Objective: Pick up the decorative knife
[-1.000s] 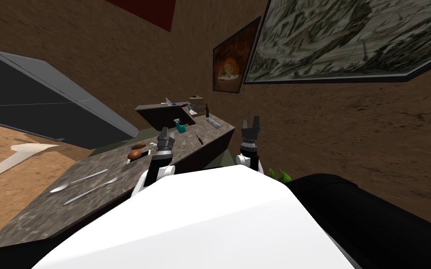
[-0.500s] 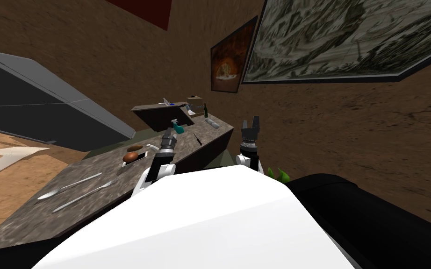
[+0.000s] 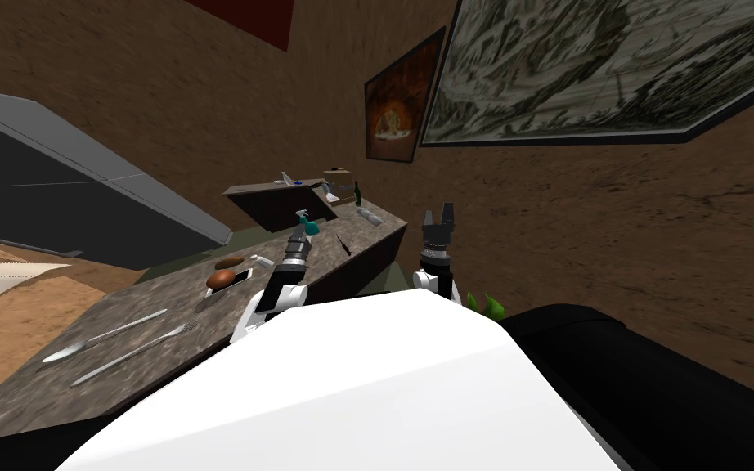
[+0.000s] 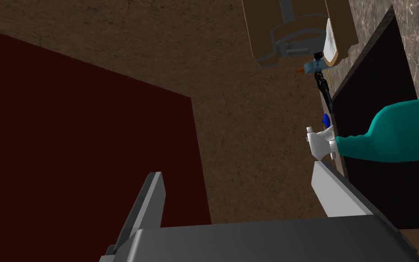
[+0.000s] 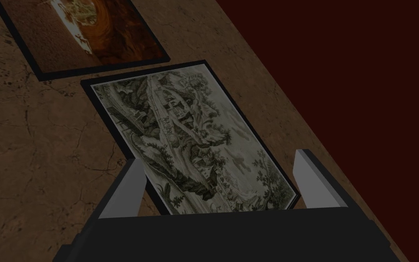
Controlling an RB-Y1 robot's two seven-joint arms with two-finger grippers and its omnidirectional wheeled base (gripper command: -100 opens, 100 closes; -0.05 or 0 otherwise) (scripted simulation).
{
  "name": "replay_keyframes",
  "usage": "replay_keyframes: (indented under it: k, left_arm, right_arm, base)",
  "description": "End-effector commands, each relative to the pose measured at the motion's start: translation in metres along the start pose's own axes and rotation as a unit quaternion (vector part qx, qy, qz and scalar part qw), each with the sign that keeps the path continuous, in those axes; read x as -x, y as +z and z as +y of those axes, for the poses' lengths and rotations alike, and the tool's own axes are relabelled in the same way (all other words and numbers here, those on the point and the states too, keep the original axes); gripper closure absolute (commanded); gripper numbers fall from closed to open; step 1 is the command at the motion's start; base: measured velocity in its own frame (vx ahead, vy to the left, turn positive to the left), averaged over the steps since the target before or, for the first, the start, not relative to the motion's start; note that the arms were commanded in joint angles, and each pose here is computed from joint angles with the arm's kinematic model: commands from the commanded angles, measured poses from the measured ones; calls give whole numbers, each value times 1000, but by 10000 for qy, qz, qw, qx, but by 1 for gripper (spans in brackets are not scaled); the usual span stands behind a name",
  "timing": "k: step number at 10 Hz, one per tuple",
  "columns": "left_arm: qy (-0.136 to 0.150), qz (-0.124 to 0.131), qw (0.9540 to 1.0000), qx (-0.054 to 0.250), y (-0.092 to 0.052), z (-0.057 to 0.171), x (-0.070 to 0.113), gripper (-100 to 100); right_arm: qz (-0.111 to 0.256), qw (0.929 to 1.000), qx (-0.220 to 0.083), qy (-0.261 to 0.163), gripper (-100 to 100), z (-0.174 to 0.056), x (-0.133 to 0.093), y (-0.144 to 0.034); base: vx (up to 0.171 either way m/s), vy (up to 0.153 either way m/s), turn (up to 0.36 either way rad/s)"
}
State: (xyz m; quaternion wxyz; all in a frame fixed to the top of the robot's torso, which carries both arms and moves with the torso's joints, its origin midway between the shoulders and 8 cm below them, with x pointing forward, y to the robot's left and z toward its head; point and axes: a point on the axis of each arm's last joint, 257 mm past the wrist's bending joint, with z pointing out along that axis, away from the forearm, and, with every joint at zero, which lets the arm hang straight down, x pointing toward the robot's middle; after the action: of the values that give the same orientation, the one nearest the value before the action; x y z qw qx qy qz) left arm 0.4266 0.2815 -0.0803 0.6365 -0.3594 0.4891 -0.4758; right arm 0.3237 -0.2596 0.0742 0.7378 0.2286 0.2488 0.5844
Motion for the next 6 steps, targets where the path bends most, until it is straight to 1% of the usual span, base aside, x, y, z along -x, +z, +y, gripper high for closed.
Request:
replay_keyframes:
  k: [1, 2, 3, 6]
  left_arm:
    - [17, 50, 9997, 221, 2, 12, -4, -100]
    - [17, 52, 9997, 255, 2, 13, -4, -100]
    - [33, 94, 9992, 396, 5, 20, -7, -100]
    - [52, 148, 9976, 672, 7, 33, -10, -100]
  right_arm:
    - [0, 10000, 0, 0, 0, 0, 0, 0]
    - [0, 10000, 0, 0, 0, 0, 0, 0]
    - [0, 10000, 0, 0, 0, 0, 0, 0]
    - [0, 10000, 0, 0, 0, 0, 0, 0]
  base:
    - [9, -19, -37]
    - [10, -16, -23]
    - [9, -18, -48]
    - [11, -18, -28]
